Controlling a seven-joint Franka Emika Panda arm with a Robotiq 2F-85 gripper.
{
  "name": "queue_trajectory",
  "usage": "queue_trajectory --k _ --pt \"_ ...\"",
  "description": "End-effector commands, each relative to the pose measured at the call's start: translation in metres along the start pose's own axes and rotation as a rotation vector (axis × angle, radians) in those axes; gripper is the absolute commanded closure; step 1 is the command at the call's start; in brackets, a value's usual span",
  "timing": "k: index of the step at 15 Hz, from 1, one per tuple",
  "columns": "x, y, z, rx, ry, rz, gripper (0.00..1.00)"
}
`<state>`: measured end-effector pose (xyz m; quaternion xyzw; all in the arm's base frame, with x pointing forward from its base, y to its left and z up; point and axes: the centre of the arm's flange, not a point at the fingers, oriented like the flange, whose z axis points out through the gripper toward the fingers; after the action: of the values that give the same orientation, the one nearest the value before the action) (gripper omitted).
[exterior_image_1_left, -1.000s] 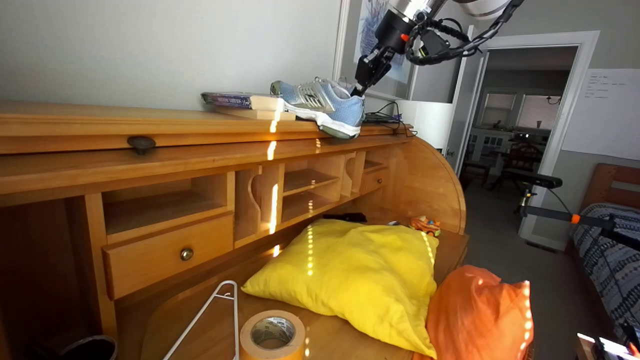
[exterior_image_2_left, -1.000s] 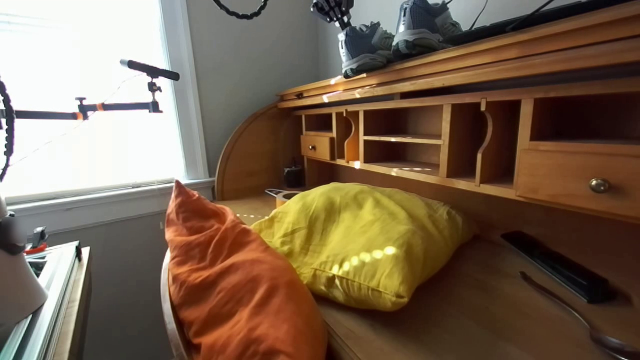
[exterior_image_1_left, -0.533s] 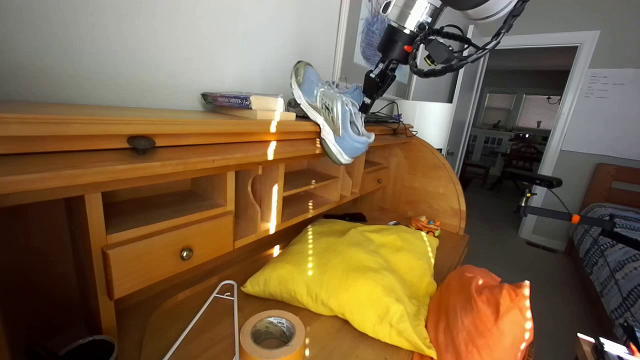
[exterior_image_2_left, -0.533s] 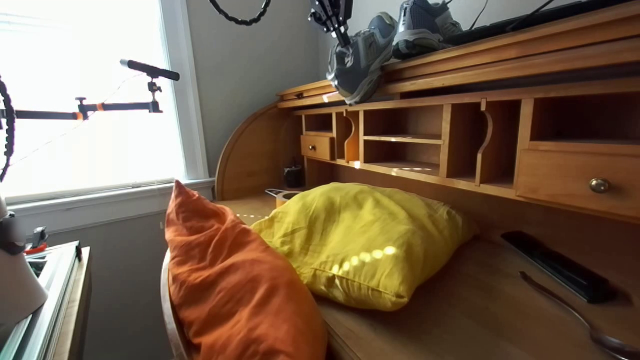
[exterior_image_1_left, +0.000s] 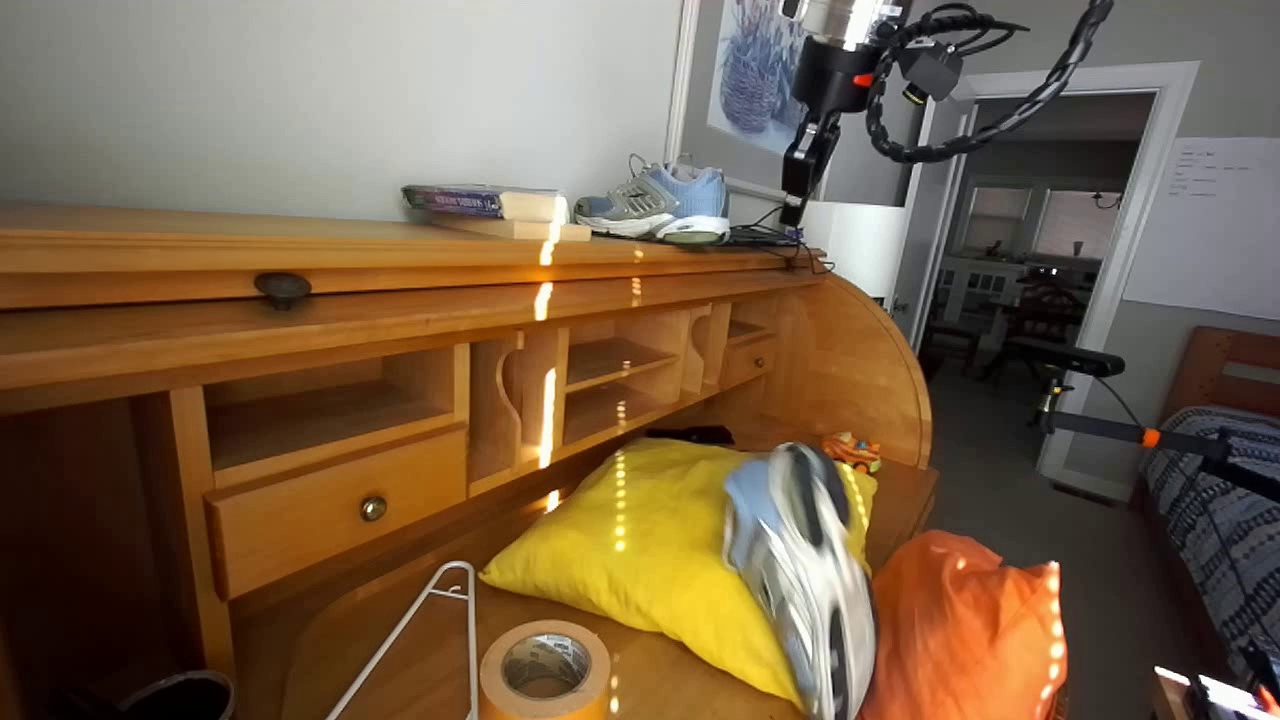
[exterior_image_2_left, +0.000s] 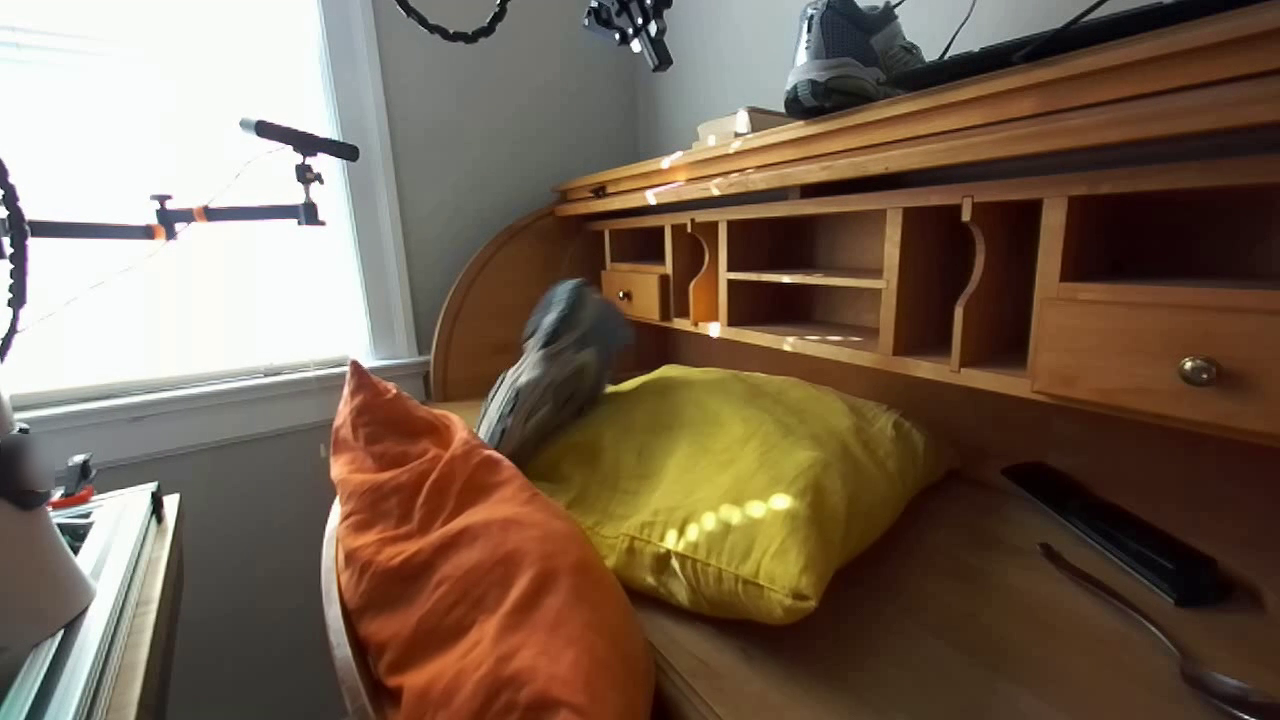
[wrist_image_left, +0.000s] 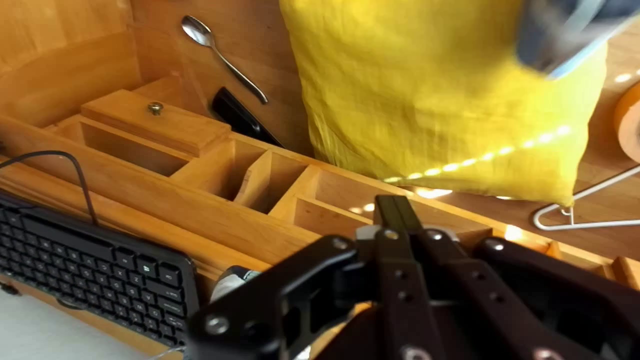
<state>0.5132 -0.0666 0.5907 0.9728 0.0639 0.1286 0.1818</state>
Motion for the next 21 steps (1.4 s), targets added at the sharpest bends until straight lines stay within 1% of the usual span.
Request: queue_trajectory --k 1,5,8,10,17,21 --pt "-0.009 0.001 -0.011 -0.059 -0.037 0.0 1.0" --pt "-0.001 0.017 -0.015 -0.089 0.021 0.055 1.0" --pt "0.005 0.033 -0.019 -0.098 0.095 0.115 1.0" --pt "0.009 0.044 -0.024 -0.083 0.142 0.147 1.0" --pt "0.022 0.072 -0.039 -0.098 0.313 0.227 1.0" --pt "0.032 0.087 -0.036 -0.077 0.374 0.246 1.0"
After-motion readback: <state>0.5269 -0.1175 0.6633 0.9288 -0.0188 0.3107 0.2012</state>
